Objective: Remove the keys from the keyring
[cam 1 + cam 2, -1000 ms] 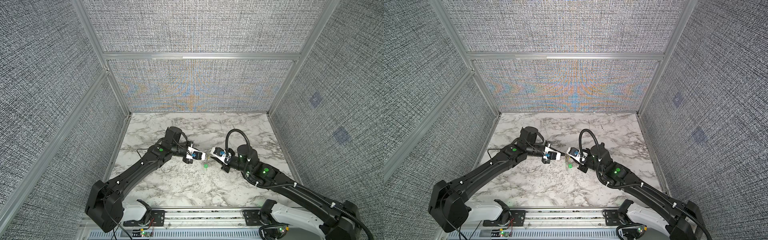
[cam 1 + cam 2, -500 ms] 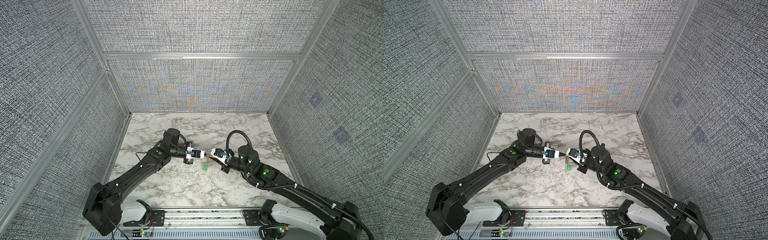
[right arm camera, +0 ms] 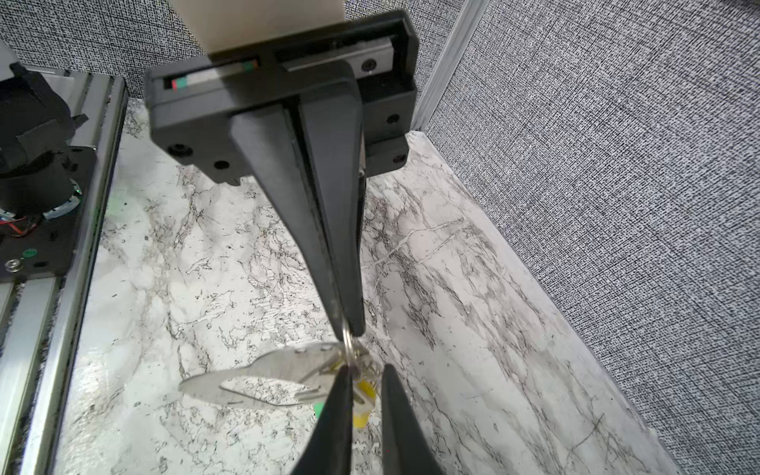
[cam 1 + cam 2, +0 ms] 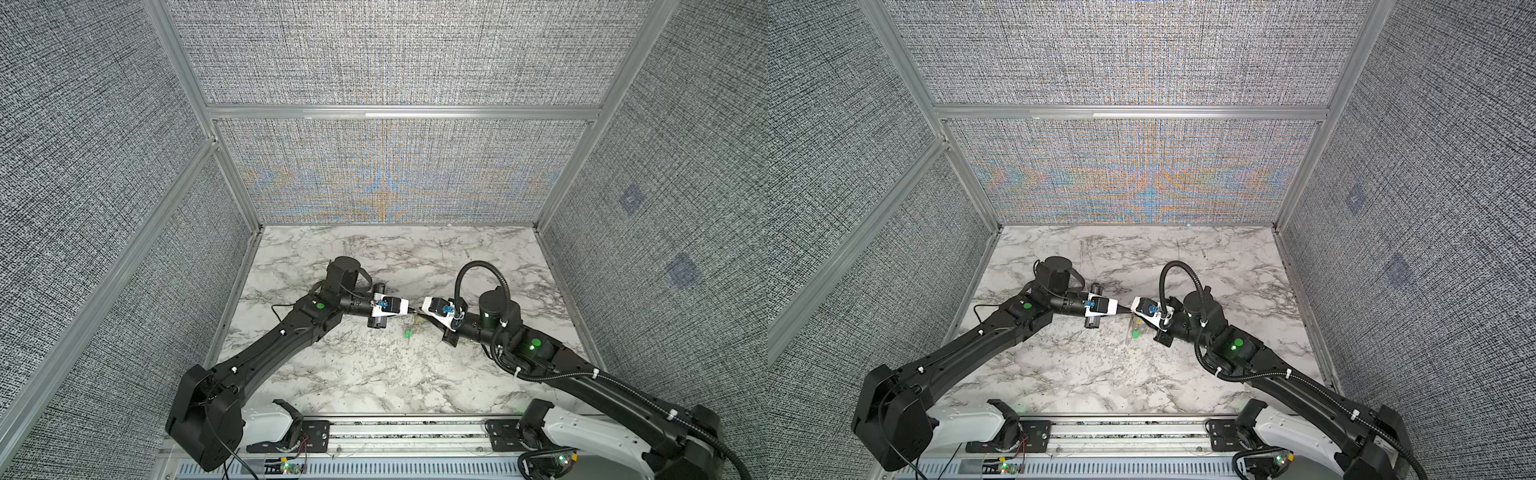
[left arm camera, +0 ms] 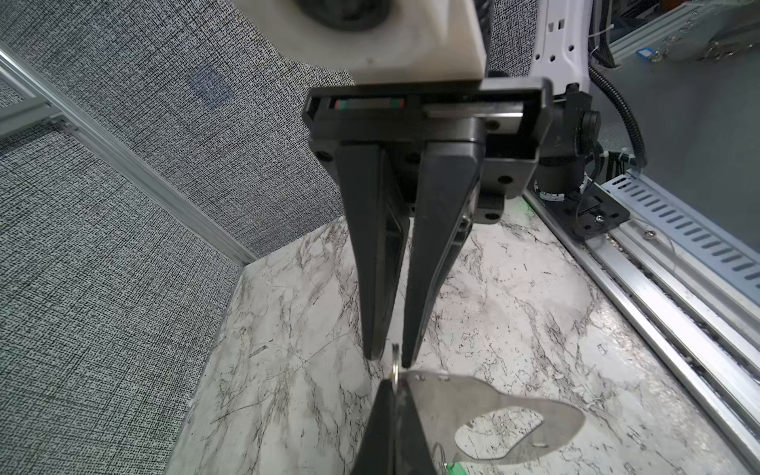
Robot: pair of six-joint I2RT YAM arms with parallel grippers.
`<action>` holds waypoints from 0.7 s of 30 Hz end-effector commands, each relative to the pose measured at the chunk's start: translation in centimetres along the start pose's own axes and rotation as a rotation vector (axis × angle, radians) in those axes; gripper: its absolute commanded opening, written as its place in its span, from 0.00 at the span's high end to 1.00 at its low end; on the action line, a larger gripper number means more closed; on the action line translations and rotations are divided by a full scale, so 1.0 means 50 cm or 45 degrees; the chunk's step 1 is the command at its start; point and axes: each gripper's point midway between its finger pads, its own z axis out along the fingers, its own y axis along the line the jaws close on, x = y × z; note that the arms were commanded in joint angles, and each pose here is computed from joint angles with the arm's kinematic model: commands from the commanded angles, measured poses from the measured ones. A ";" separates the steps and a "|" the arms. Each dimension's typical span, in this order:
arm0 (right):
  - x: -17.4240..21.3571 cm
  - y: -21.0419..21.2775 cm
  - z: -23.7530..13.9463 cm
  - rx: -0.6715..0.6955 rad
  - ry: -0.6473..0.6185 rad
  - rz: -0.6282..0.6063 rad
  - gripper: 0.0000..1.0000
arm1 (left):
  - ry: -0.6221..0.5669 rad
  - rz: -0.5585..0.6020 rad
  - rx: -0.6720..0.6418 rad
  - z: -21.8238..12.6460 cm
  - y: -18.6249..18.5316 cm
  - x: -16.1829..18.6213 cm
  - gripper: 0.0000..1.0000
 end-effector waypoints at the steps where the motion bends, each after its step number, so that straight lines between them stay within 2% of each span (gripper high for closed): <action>1: -0.022 -0.002 -0.003 -0.005 -0.048 -0.019 0.85 | -0.033 -0.003 0.021 0.001 0.001 -0.011 1.00; 6: -0.022 -0.001 -0.003 -0.003 -0.044 -0.025 0.87 | -0.039 -0.020 0.041 0.002 -0.003 -0.011 1.00; 13: -0.021 -0.002 -0.006 -0.005 -0.030 -0.036 1.00 | -0.032 -0.045 0.056 0.004 -0.003 -0.009 1.00; 14: -0.021 -0.003 -0.005 -0.001 -0.023 -0.030 1.00 | -0.023 -0.055 0.055 0.004 -0.001 -0.008 0.90; 15: -0.020 -0.006 -0.005 0.004 -0.012 -0.024 1.00 | -0.013 -0.055 0.052 0.003 -0.001 -0.007 0.75; 16: -0.019 -0.006 -0.006 -0.001 0.006 -0.013 1.00 | 0.012 -0.050 0.034 0.001 0.004 -0.004 0.41; 17: -0.018 -0.007 -0.007 -0.001 0.023 0.000 1.00 | 0.030 -0.038 0.012 -0.003 0.008 -0.004 0.12; 18: -0.015 -0.010 -0.007 0.002 0.042 0.014 1.00 | 0.060 -0.023 -0.020 -0.007 0.013 0.000 0.08; 21: -0.007 -0.009 -0.007 -0.009 0.096 0.042 1.00 | 0.113 0.022 -0.078 -0.019 0.021 0.003 0.10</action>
